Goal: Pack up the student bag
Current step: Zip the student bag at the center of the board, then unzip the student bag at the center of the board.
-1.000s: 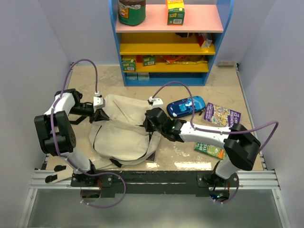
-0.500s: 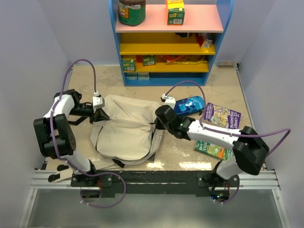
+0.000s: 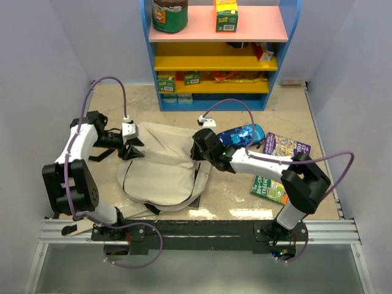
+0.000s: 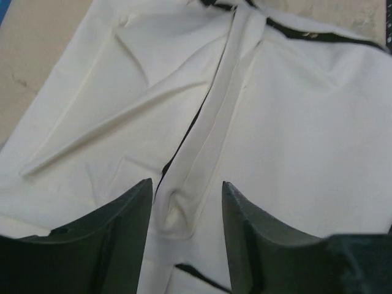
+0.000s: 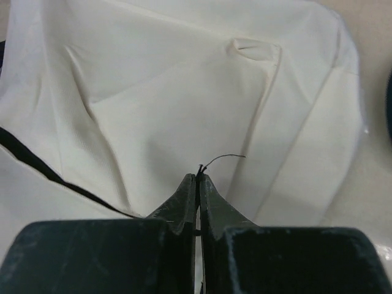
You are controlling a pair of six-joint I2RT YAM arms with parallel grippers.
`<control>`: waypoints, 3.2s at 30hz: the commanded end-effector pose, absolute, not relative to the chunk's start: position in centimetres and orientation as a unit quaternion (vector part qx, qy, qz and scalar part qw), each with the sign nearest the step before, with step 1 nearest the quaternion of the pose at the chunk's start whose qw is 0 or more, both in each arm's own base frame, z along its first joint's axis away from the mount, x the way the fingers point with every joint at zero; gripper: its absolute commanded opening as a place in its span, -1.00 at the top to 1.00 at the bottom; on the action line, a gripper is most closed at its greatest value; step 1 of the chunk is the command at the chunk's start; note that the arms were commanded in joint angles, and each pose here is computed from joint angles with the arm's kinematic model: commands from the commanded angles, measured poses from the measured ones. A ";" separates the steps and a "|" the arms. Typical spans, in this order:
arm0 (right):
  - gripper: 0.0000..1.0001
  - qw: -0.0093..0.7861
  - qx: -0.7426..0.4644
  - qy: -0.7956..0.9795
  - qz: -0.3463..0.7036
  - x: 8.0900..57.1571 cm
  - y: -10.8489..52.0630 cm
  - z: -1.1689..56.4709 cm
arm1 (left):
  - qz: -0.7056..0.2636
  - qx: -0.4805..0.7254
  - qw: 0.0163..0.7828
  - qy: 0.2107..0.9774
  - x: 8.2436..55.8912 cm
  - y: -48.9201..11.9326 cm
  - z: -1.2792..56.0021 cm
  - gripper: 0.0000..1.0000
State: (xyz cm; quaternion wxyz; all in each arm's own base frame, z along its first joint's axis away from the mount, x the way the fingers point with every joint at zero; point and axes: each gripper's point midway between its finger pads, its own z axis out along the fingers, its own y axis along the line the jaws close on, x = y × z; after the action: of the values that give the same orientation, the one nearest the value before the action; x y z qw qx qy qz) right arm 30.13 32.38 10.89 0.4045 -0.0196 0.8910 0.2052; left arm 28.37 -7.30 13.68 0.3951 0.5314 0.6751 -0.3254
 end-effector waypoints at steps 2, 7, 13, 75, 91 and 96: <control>1.00 0.425 -0.043 0.867 0.256 32.3 36.2 13.2 | -0.369 0.564 0.428 0.602 26.0 -13.5 17.7 -0.29; 1.00 0.424 -0.037 0.867 0.260 32.2 36.1 13.0 | -0.375 0.593 0.403 0.587 26.0 -18.0 15.5 -0.29; 1.00 0.424 -0.031 0.866 0.262 31.7 35.5 13.2 | -0.380 0.594 0.375 0.602 28.0 -19.8 13.1 -0.25; 1.00 0.345 -0.045 0.909 0.229 21.3 31.1 1.4 | -0.361 0.468 0.459 0.663 31.4 -17.6 22.6 1.00; -0.18 0.480 -0.020 0.810 0.336 23.7 29.5 15.5 | -0.339 0.477 0.427 0.689 30.0 -16.7 17.5 1.00; -0.10 0.476 -0.030 0.801 0.361 24.2 31.4 16.3 | -0.341 0.478 0.425 0.689 29.7 -16.7 17.5 1.00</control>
State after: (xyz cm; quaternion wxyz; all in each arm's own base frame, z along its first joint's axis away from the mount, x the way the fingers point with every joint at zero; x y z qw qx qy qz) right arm 23.80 29.52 14.27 0.4669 -0.0122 0.8232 0.3229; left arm 29.57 -16.00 15.25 0.3901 0.4558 0.7253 -0.3376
